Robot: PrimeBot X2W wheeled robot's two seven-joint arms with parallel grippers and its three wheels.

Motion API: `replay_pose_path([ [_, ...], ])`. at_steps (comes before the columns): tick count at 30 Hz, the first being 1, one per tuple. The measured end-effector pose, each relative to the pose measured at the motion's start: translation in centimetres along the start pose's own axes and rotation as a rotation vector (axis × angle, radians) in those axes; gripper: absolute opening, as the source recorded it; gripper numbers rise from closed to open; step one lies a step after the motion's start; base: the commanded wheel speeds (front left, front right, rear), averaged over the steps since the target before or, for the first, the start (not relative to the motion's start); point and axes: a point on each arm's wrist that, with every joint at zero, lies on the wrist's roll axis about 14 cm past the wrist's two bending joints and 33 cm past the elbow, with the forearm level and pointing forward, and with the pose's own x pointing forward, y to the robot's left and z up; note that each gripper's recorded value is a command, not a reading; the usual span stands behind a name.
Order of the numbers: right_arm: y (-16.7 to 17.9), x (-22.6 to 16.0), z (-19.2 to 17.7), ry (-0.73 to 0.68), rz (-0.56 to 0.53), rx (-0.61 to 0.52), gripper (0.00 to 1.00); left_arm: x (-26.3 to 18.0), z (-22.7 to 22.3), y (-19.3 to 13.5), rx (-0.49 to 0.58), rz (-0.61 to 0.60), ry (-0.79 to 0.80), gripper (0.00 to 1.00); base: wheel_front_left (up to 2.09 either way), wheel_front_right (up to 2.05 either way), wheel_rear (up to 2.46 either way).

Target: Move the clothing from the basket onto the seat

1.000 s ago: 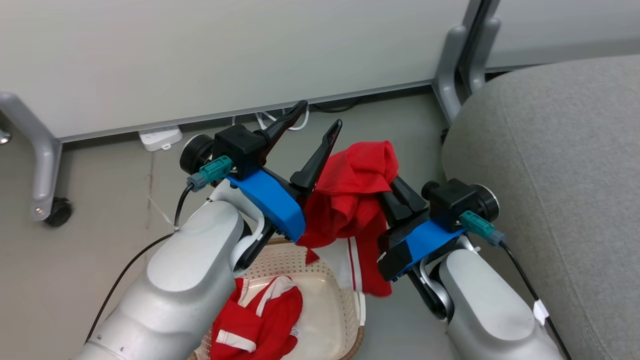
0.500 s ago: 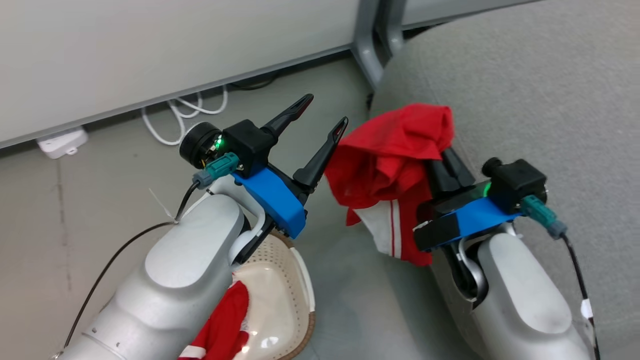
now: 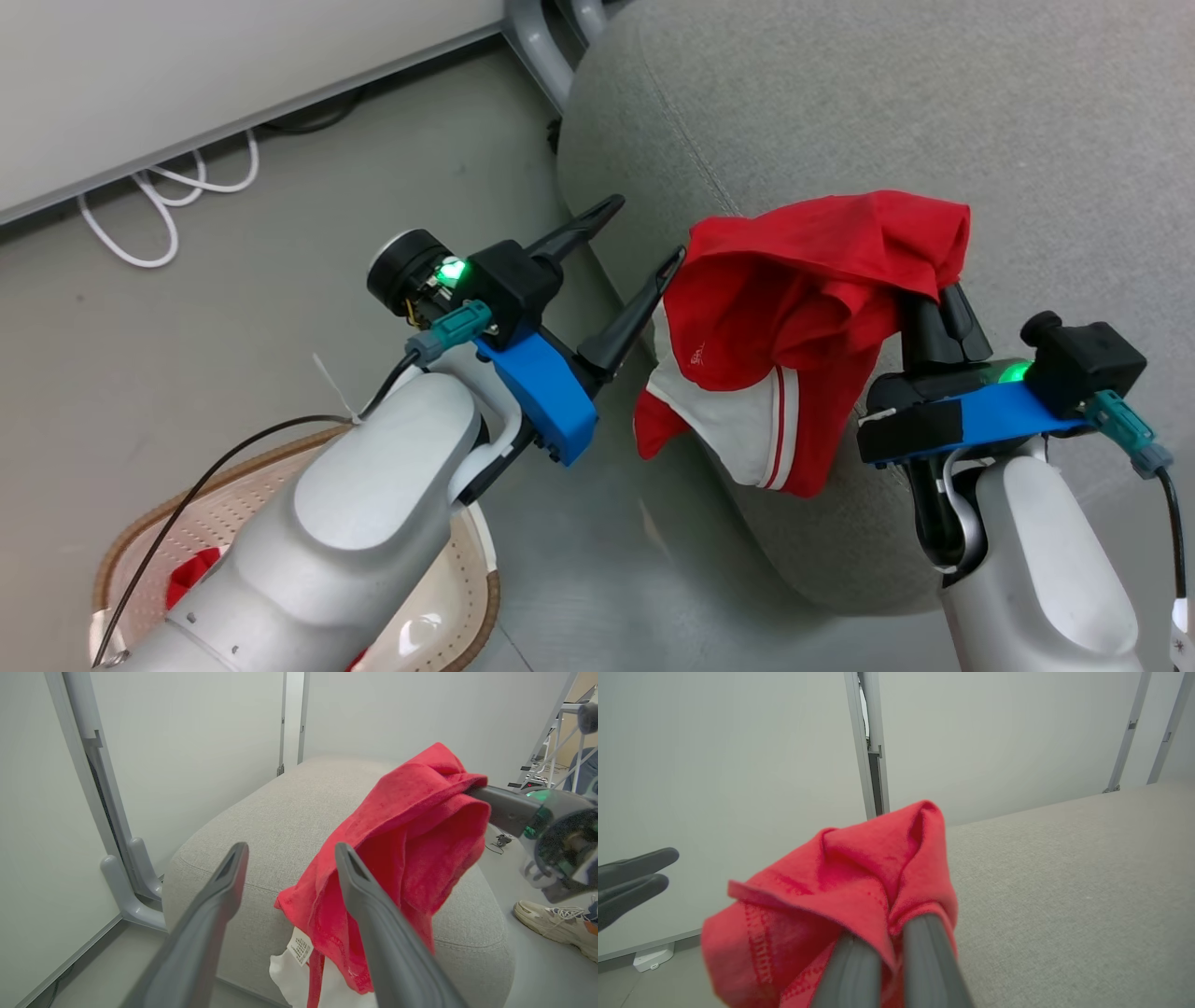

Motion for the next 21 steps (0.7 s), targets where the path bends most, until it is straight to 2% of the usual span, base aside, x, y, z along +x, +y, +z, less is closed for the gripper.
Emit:
replay_pose_path([
  [5, -1.8, -0.9, -0.8, 0.026, -0.055, -0.008, 0.0, 0.9, -1.4, -1.4, -0.024, -0.053, 0.015, 1.0, 0.0, 0.0, 0.0],
  [11, -1.7, -0.5, -0.4, 0.012, -0.051, -0.012, 0.0, 1.0, -2.0, -1.6, -0.037, -0.064, 0.018, 1.0, 0.0, 0.0, 0.0],
  [17, -0.8, 3.2, 4.6, -0.146, -0.013, -0.071, 0.0, 0.8, -2.2, 0.0, -0.033, -0.031, 0.004, 1.0, 0.0, 0.0, 0.0],
  [21, -1.2, 6.7, 9.7, -0.296, -0.018, -0.173, 0.0, 0.6, -2.9, 2.1, -0.029, -0.006, -0.005, 1.0, 0.0, 0.0, 0.0],
])
